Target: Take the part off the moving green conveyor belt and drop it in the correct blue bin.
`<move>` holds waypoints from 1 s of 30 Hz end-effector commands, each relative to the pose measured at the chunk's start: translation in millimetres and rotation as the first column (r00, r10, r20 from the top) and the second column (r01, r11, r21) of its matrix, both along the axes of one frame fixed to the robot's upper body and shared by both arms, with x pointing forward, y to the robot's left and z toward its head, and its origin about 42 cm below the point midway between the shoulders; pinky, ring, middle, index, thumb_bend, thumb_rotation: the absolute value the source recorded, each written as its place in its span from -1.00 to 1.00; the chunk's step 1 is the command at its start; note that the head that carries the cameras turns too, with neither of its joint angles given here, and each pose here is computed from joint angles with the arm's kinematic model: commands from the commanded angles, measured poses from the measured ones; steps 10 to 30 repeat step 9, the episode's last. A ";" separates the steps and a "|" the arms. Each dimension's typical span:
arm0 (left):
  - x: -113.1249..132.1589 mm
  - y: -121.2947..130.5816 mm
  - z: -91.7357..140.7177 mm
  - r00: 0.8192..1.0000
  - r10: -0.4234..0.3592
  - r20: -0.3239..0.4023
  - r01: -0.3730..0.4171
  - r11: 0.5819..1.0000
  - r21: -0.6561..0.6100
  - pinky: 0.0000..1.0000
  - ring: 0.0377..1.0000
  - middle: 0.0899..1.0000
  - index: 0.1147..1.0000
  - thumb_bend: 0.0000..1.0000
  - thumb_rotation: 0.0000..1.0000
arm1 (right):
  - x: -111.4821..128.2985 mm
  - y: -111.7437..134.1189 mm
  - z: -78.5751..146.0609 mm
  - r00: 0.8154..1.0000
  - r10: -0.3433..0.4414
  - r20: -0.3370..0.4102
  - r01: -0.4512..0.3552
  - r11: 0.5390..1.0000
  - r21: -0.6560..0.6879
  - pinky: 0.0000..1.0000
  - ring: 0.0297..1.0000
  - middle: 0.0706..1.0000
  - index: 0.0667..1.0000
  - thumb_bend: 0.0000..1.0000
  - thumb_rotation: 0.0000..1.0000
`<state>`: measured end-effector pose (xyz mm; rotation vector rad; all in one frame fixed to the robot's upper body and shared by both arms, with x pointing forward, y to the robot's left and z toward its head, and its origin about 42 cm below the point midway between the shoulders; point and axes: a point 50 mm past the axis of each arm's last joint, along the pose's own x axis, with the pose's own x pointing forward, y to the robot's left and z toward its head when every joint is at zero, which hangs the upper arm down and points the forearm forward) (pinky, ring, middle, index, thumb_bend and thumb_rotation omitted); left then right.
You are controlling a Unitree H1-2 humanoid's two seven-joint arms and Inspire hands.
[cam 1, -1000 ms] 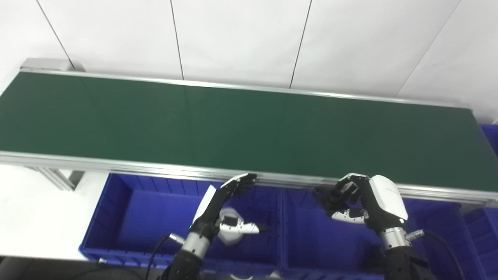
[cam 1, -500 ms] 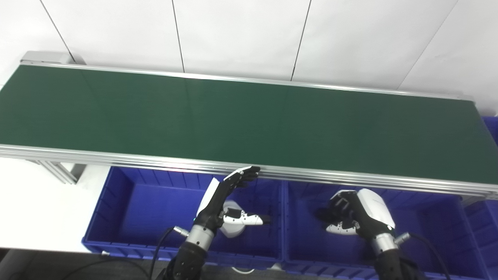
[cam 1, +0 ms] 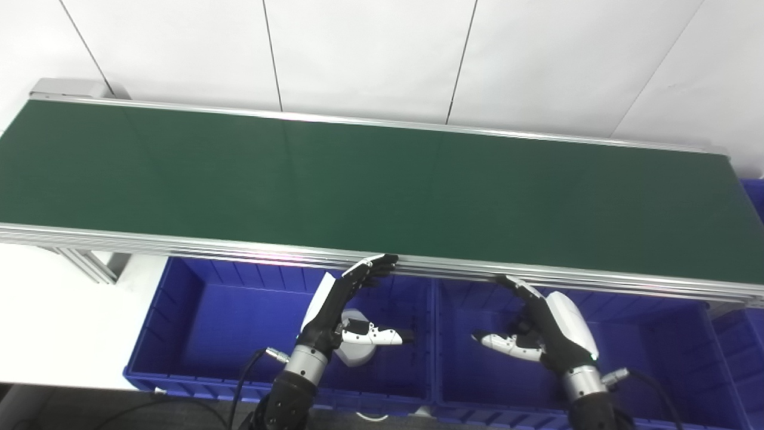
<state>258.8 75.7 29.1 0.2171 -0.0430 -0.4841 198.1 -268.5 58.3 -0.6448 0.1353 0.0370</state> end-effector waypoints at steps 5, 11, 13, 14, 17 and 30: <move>6.1 -4.5 13.0 0.999 -0.007 0.048 0.008 1.000 -0.020 0.54 0.59 0.57 0.55 0.50 -0.63 | 2.5 17.8 3.1 0.995 -0.013 0.101 -0.016 0.960 0.279 0.46 0.61 0.69 0.63 0.32 -0.18; 4.8 -4.9 13.1 0.999 -0.012 0.051 0.013 1.000 -0.020 0.54 0.60 0.57 0.55 0.50 -0.62 | 0.9 18.6 -4.8 0.997 -0.021 0.078 -0.005 0.945 0.327 0.41 0.61 0.69 0.65 0.30 -0.15; 4.8 -4.9 13.1 0.999 -0.012 0.051 0.013 1.000 -0.020 0.54 0.60 0.57 0.55 0.50 -0.62 | 0.9 18.6 -4.8 0.997 -0.021 0.078 -0.005 0.945 0.327 0.41 0.61 0.69 0.65 0.30 -0.15; 4.8 -4.9 13.1 0.999 -0.012 0.051 0.013 1.000 -0.020 0.54 0.60 0.57 0.55 0.50 -0.62 | 0.9 18.6 -4.8 0.997 -0.021 0.078 -0.005 0.945 0.327 0.41 0.61 0.69 0.65 0.30 -0.15; 4.8 -4.9 13.1 0.999 -0.012 0.051 0.013 1.000 -0.020 0.54 0.60 0.57 0.55 0.50 -0.62 | 0.9 18.6 -4.8 0.997 -0.021 0.078 -0.005 0.945 0.327 0.41 0.61 0.69 0.65 0.30 -0.15; 4.8 -4.9 13.1 0.999 -0.012 0.051 0.013 1.000 -0.020 0.54 0.60 0.57 0.55 0.50 -0.62 | 0.9 18.6 -4.8 0.997 -0.021 0.078 -0.005 0.945 0.327 0.41 0.61 0.69 0.65 0.30 -0.15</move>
